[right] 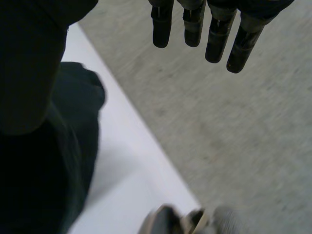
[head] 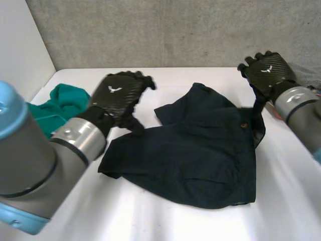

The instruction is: Fold the laundry.

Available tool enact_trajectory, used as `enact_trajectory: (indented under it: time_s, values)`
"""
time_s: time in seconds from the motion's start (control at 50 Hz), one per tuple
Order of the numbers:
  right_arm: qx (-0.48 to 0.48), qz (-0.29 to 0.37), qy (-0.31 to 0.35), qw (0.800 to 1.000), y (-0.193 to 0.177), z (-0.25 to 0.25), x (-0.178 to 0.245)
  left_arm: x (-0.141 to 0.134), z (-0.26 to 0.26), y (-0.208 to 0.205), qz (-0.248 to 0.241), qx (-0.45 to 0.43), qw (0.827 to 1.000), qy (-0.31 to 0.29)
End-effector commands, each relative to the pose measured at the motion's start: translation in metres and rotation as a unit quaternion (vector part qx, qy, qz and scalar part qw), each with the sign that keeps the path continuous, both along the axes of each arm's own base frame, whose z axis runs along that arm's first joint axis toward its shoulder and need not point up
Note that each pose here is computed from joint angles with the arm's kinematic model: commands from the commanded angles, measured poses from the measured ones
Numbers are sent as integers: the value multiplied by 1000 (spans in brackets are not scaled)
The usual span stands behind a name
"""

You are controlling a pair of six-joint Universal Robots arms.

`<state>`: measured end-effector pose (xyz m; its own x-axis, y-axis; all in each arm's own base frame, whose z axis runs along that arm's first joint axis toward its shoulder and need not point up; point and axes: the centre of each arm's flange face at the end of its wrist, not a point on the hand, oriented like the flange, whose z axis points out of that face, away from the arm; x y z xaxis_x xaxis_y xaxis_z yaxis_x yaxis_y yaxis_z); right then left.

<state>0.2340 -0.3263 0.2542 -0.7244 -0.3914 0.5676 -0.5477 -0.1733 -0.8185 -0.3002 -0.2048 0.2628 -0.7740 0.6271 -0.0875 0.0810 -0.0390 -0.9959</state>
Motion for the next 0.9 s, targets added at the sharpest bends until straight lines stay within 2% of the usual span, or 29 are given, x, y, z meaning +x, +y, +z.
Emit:
enact_trajectory:
  time_s: [0.02, 0.18, 0.36, 0.64, 0.78, 0.9]
  values:
    - [132, -12, 19, 991, 55, 17, -16, 33, -19, -3, 39, 23, 992, -116]
    - [155, -11, 31, 987, 105, 26, -28, 56, -59, 5, 54, 124, 976, -173]
    - [212, 0, 57, 976, 134, -16, -32, 55, -95, -15, 62, 128, 974, -175]
    - [225, -5, 39, 974, 129, -98, -28, 43, -124, -31, 56, 116, 977, -172]
    - [240, -3, 9, 971, 127, -114, -20, 37, -123, -38, 57, 96, 980, -163]
    - [203, -10, -8, 979, 114, -113, -17, 34, -113, -39, 56, 82, 982, -158]
